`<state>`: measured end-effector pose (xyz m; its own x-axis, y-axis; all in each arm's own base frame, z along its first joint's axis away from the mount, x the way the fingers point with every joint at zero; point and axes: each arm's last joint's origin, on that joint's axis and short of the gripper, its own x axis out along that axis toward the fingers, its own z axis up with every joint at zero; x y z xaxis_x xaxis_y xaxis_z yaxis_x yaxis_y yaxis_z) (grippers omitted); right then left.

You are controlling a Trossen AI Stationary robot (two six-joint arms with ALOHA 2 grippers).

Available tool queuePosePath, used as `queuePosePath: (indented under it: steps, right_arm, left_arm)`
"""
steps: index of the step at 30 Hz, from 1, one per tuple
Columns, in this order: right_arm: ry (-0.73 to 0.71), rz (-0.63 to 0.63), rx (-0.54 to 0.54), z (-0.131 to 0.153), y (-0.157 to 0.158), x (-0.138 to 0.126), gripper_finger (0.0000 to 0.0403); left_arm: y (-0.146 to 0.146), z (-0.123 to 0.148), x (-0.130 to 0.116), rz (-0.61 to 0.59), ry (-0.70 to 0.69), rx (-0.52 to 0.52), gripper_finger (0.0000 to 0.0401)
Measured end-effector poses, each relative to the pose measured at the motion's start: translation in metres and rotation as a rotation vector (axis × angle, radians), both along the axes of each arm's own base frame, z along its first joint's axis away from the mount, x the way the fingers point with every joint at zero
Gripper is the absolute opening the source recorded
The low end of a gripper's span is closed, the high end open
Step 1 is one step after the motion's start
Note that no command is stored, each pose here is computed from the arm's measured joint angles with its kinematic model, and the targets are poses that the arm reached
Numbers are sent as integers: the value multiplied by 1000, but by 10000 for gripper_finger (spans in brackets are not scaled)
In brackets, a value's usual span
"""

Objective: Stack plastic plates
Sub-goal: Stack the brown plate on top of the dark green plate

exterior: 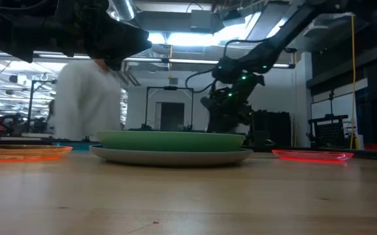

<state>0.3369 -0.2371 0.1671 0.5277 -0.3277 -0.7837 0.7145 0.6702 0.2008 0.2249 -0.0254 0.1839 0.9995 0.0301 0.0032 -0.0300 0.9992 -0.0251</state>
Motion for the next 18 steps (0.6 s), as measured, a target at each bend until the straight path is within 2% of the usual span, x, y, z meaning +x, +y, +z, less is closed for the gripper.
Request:
queuePosePath:
  steps: [7, 12, 18]
  right_arm:
    - [68, 0, 38, -14, -13, 18, 154]
    - [114, 5, 86, -31, -13, 18, 154]
    - [116, 15, 81, -33, -13, 19, 154]
  left_arm:
    - [0, -1, 0, 0, 8, 1, 122]
    - [0, -2, 0, 0, 16, 2, 122]
    - [0, -2, 0, 0, 18, 3, 122]
